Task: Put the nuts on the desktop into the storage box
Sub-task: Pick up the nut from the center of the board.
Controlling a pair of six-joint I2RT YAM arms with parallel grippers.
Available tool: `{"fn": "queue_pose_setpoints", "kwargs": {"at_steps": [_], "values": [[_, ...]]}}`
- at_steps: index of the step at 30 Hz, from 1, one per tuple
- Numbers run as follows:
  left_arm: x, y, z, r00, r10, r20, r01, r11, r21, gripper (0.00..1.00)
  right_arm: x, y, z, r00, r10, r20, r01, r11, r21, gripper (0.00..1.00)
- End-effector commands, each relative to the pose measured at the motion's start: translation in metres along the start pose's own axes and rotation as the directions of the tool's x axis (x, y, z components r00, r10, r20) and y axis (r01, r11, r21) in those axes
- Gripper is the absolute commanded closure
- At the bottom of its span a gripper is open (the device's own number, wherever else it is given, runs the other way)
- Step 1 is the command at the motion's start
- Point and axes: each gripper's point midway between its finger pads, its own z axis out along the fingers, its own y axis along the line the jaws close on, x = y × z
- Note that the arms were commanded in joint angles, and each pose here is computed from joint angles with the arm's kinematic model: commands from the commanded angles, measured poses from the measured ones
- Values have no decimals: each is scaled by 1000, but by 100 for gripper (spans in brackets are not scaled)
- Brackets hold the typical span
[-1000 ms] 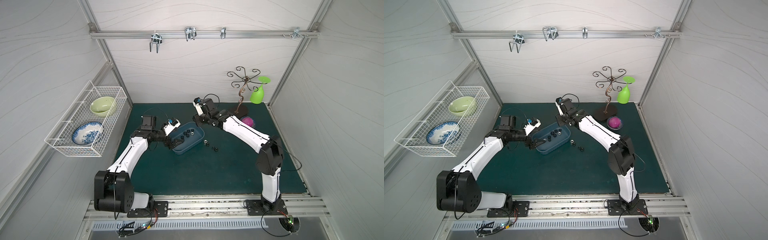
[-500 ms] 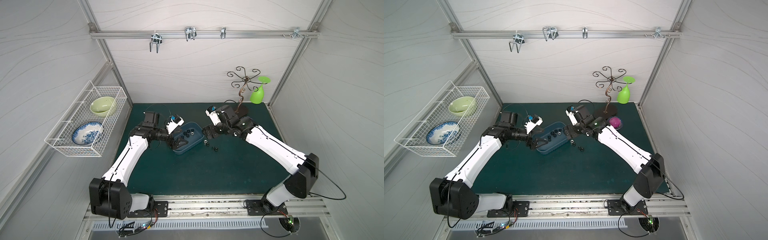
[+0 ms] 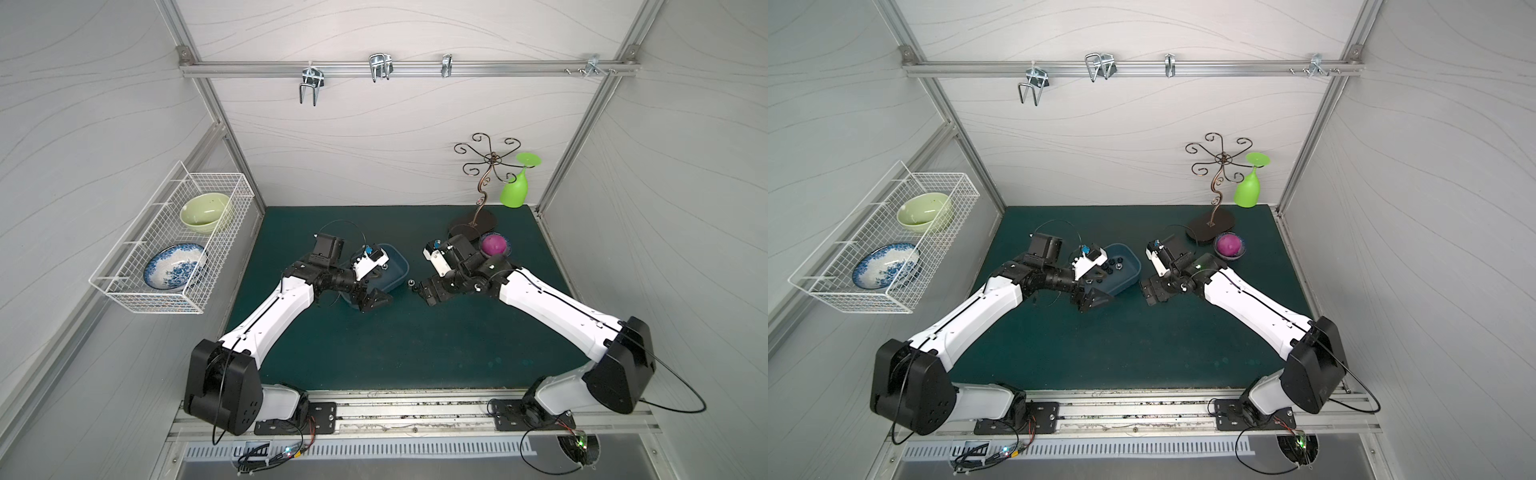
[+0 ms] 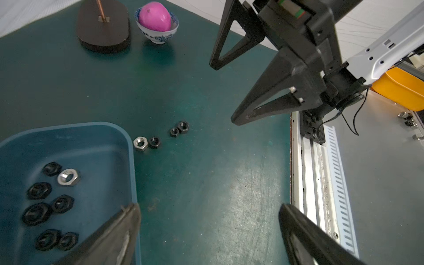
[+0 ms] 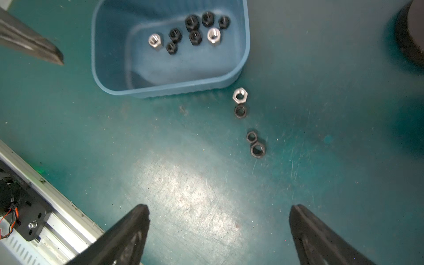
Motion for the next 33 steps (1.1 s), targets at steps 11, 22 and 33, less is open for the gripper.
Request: {"fn": "queue_pose_setpoints", "kwargs": {"at_steps": [11, 22, 33], "values": [[20, 11, 31, 998, 33, -52, -33, 999, 3, 1, 18, -23, 54, 993, 57, -107, -54, 998, 30, 14], [31, 26, 38, 997, 6, -75, -10, 999, -52, 1, 15, -29, 104, 987, 41, -156, -39, 999, 14, 29], [40, 36, 37, 992, 21, -122, -34, 994, -107, 1, 2, -30, 144, 985, 34, -172, -34, 999, 0, 38]]}}
